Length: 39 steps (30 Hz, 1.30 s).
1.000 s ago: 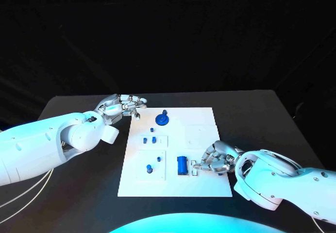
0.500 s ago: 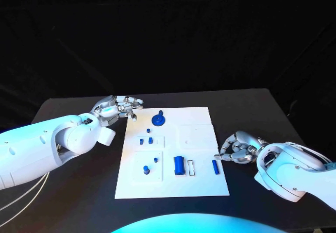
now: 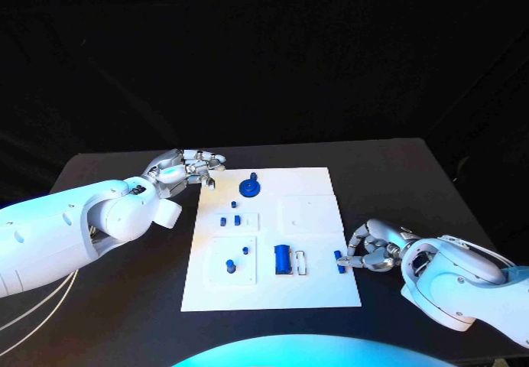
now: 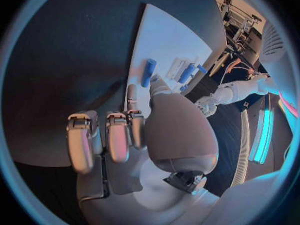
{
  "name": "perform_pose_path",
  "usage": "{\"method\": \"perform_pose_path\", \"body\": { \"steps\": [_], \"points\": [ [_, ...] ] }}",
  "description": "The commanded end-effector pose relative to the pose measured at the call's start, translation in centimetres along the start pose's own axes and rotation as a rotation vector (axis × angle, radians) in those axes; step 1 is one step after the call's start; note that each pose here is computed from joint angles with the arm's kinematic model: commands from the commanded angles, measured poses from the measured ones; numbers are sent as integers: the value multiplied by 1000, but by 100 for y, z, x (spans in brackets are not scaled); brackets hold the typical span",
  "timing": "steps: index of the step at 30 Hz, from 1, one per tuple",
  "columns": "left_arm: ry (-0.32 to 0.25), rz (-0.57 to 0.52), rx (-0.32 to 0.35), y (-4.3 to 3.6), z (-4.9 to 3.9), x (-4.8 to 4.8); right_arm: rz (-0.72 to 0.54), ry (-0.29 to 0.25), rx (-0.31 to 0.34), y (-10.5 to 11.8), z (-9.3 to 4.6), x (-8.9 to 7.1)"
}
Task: Assemble the parts on the task board
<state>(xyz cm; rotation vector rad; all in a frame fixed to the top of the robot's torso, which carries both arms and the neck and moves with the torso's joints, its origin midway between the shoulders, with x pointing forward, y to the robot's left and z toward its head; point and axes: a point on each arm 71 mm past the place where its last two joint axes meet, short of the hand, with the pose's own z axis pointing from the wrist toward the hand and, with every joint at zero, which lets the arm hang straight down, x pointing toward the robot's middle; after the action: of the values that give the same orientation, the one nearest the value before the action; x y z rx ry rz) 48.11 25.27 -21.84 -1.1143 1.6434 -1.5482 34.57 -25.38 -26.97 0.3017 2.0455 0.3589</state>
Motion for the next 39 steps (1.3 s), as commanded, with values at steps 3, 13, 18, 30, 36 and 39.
{"method": "perform_pose_path", "body": {
  "steps": [3, 13, 18, 30, 36, 39],
  "points": [
    [17, -12, 8, -2, 1, 20, -53, 20, -23, 58, 13, 86],
    [17, -12, 7, -1, 0, 19, -86, 30, -42, 129, 53, 167],
    [17, -12, 7, -1, -4, 17, -151, 52, -38, 124, 72, 216],
    [15, -12, 9, -5, -18, 10, -299, 122, -25, 134, 136, 370],
    [13, -12, 9, -6, -24, 4, -257, 88, -35, 181, 114, 365],
    [13, -11, 8, -5, -24, 3, -202, 80, -34, 200, 83, 351]
  ]
}}
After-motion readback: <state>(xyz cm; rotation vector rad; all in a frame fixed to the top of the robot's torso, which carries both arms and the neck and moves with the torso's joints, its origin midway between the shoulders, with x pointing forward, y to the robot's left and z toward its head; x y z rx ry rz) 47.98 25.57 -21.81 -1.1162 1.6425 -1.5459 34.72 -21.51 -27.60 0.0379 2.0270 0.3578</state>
